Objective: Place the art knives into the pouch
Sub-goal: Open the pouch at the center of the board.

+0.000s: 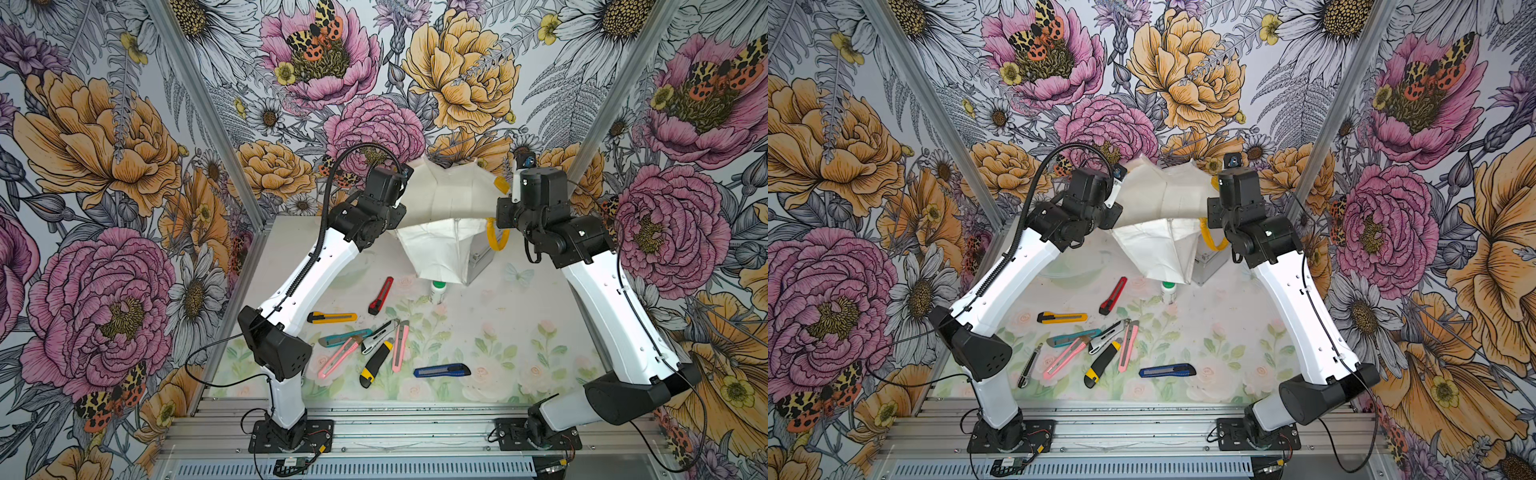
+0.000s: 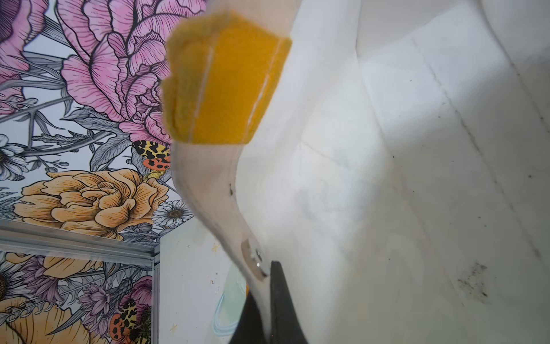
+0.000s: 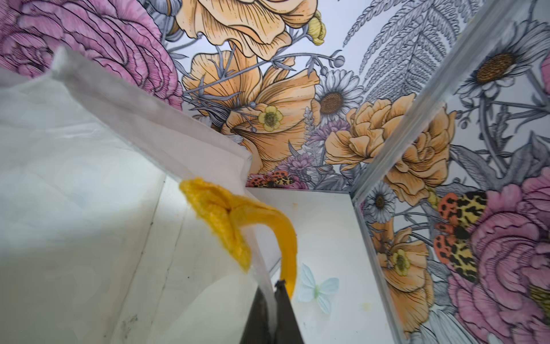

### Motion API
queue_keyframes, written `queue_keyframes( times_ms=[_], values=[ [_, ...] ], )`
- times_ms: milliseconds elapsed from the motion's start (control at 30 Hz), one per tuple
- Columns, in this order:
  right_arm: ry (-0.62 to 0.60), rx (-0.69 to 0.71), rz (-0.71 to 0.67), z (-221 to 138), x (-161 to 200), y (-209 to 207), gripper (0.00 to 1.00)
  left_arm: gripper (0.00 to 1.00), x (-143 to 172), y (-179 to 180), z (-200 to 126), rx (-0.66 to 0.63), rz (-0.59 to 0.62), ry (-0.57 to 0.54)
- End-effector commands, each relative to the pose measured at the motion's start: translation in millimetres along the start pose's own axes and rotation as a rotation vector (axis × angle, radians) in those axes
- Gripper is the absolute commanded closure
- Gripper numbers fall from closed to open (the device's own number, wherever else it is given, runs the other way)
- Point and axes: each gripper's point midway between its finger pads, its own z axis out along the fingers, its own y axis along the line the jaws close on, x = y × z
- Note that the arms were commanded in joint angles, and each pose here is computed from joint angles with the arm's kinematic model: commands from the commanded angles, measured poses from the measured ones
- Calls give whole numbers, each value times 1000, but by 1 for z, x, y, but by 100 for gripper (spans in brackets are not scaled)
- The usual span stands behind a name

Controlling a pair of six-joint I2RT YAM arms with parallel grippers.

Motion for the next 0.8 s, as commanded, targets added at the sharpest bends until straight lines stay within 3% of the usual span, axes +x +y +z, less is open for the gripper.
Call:
queue_keyframes(
  times_ms=[0,233,400,500,633,767],
  values=[
    [72,469,-139,-31,6,-98,100,100,24,60,-22,-229,112,106],
    [85,612,-141,-61,7,-134,100,100,-4,37,-27,-135,108,19],
    [114,641,-140,-89,15,-156,100,100,-17,4,-7,-70,153,2],
    [171,655,-171,-96,28,-165,100,100,-35,-36,-6,61,169,-61],
    [198,652,-94,-99,45,-168,100,100,-61,-90,-14,243,172,-160],
    [240,568,-2,-91,73,-166,100,100,-68,-136,-14,428,125,-190]
  ],
)
